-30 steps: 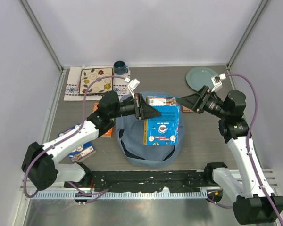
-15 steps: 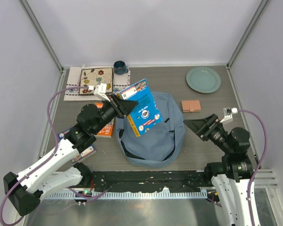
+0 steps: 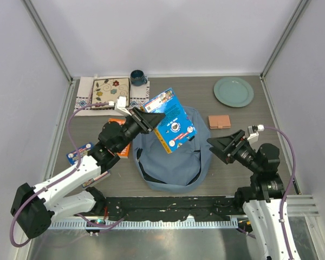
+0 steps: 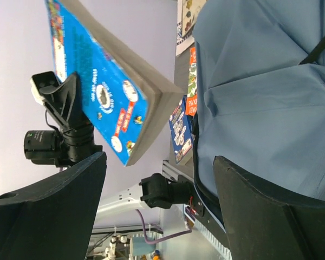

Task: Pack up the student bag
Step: Pick up the book from the center of the board.

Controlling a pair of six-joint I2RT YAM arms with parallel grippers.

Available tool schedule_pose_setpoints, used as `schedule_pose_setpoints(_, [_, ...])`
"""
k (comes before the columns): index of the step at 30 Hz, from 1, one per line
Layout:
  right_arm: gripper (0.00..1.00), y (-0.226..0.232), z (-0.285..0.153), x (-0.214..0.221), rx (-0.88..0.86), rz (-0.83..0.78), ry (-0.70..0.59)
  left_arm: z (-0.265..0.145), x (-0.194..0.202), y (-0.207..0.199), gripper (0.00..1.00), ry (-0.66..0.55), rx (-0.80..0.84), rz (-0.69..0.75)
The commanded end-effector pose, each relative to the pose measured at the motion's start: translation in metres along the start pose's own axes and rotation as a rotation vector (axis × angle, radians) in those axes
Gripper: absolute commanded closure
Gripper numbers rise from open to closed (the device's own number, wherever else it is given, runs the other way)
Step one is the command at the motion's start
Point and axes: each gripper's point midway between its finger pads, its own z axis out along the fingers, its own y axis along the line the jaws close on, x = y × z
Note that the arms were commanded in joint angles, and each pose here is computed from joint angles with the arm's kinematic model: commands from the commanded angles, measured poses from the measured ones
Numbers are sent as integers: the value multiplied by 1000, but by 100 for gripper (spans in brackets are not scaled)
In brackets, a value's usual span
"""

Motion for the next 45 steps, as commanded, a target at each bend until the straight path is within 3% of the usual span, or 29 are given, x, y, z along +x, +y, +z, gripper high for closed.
schedule_pose_setpoints(1, [15, 10, 6, -2, -66, 10, 23, -3, -40, -70, 100, -136, 244, -49])
schedule_pose_setpoints(13, [15, 28, 30, -4, -89, -27, 58, 6, -39, -68, 100, -153, 255, -69])
schedule_pose_setpoints(21, [15, 47, 66, 39, -175, 6, 113, 4, -42, -70, 100, -163, 267, -78])
schedule_pose_setpoints(38, [15, 98, 94, 23, -378, -7, -44, -10, -39, -66, 100, -177, 303, -187])
schedule_pose_setpoints(40, [20, 105, 92, 22, -409, 0, -41, -10, -38, -63, 100, -175, 297, -190])
schedule_pose_setpoints(45, [44, 120, 90, 29, -482, 24, 1, -11, -34, -55, 100, -178, 276, -193])
